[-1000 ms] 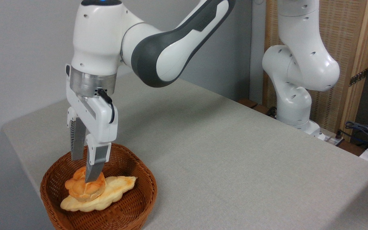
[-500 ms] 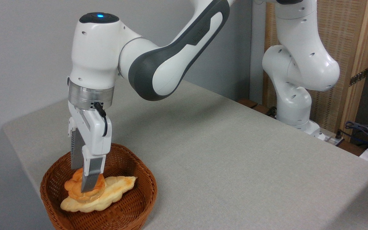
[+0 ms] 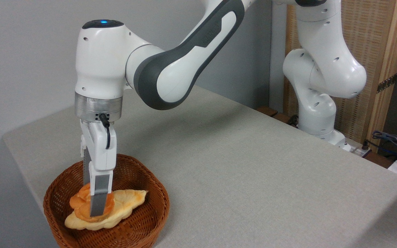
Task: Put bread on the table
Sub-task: 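Close the gripper fingers around the round bun, then lift the bun out of the basket and carry it away from the basket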
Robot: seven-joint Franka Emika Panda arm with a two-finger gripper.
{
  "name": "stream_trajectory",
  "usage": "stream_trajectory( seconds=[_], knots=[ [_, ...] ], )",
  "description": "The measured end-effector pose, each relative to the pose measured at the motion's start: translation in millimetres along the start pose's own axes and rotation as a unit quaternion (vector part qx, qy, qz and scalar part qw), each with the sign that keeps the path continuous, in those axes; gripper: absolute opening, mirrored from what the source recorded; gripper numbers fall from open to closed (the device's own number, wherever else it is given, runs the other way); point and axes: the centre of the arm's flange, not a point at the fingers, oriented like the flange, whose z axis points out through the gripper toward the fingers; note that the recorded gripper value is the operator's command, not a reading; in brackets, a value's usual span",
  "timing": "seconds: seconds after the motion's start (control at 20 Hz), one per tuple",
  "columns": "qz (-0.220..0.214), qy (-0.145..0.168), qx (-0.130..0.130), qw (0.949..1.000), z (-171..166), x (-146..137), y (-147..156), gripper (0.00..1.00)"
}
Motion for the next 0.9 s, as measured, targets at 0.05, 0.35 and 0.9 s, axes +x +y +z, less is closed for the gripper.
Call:
stream_trajectory(
  seconds=[0.05, 0.35, 0.9],
  knots=[
    [0.003, -0.002, 0.002, 1.0000, 0, 0, 0, 0.32],
    [0.006, -0.005, 0.002, 1.0000, 3, 0, 0, 0.31],
    [0.006, -0.018, -0.011, 0.9998, -13, -1, 0, 0.34]
  ],
)
